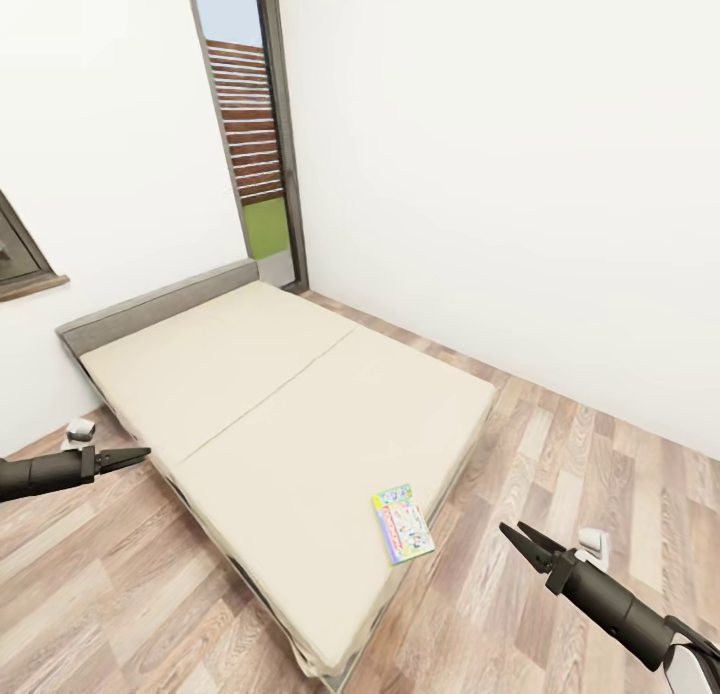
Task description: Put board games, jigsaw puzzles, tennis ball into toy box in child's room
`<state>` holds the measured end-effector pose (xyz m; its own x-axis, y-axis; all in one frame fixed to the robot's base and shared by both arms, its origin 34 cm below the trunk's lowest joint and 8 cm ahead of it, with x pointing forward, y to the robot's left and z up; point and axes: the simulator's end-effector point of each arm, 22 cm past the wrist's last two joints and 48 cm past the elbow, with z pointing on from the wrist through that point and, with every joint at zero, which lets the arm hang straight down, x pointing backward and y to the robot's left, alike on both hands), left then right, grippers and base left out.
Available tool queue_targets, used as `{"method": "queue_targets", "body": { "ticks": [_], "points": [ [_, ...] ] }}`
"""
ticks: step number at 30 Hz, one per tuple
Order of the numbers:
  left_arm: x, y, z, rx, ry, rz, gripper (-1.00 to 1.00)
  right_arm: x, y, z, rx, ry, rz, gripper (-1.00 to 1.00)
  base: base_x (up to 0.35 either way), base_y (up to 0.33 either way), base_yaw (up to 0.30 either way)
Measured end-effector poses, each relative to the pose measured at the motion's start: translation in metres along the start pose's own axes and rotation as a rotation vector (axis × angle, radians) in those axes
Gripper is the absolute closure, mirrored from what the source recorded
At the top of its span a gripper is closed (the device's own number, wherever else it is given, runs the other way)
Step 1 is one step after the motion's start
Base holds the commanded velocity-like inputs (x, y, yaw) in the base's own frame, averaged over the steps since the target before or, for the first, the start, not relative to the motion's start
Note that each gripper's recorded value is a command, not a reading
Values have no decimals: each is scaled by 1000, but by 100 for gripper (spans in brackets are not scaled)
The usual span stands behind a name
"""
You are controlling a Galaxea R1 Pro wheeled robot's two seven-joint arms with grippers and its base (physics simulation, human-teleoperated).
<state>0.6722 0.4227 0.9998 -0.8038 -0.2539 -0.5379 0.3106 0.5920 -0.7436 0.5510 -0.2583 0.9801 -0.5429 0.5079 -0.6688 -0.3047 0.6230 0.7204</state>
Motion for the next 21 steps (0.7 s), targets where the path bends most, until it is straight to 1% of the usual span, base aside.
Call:
{"method": "queue_targets", "body": {
  "ticks": [13, 21],
  "points": [
    [0, 0, 0, 0, 0, 0, -100, -1, 2, 1, -6, -3, -8, -100, 2, -2, 22],
    [0, 0, 0, 0, 0, 1, -100, 0, 1, 0, -5, -2, -3, -100, 107, 0, 1]
  ]
}}
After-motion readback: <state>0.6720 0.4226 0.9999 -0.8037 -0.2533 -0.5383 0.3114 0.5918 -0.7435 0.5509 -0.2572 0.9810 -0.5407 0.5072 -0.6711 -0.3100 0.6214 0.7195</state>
